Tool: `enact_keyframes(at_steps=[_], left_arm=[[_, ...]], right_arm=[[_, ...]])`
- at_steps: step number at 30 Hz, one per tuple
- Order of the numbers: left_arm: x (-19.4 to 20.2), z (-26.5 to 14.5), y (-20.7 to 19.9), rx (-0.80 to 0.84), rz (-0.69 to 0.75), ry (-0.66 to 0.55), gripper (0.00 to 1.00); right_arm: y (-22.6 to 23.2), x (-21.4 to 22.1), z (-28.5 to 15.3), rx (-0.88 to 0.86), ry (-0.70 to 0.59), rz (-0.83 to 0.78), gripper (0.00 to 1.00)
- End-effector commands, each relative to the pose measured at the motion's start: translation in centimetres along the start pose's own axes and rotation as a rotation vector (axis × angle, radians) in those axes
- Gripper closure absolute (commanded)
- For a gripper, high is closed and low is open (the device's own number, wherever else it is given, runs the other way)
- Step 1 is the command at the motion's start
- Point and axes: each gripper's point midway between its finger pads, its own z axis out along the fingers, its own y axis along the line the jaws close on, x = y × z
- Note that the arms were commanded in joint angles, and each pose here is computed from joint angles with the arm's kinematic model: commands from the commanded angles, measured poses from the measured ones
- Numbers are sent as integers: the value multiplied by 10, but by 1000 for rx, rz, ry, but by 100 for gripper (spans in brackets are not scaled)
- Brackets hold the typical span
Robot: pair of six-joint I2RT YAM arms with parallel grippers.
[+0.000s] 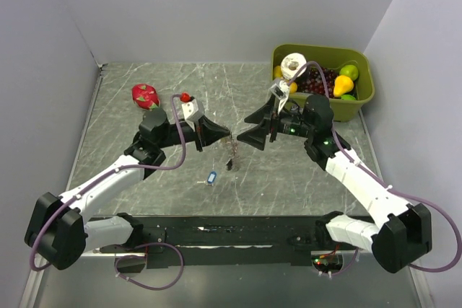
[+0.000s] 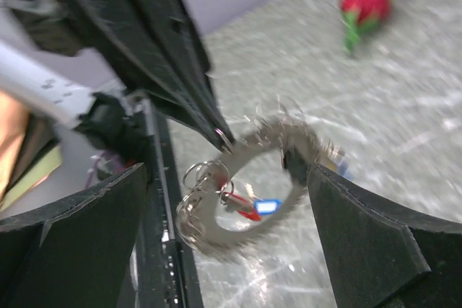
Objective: Put the keys on the keyring
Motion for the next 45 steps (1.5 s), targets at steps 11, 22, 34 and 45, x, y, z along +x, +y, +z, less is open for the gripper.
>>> enact_keyframes(at_steps=[11, 22, 34, 45], left_arm=[[-55, -12, -60, 273, 132, -168, 99], [-68, -9, -67, 291, 126, -187, 99], [-71, -10, -68, 286, 134, -181, 99], [-70, -10, -67, 287, 124, -185, 99]], right_arm=[[63, -25, -10, -343, -63, -163, 29], [64, -16, 9, -301, -9, -163, 44], [49, -20, 7, -161, -67, -185, 53], [44, -19, 2, -110, -84, -210, 29]])
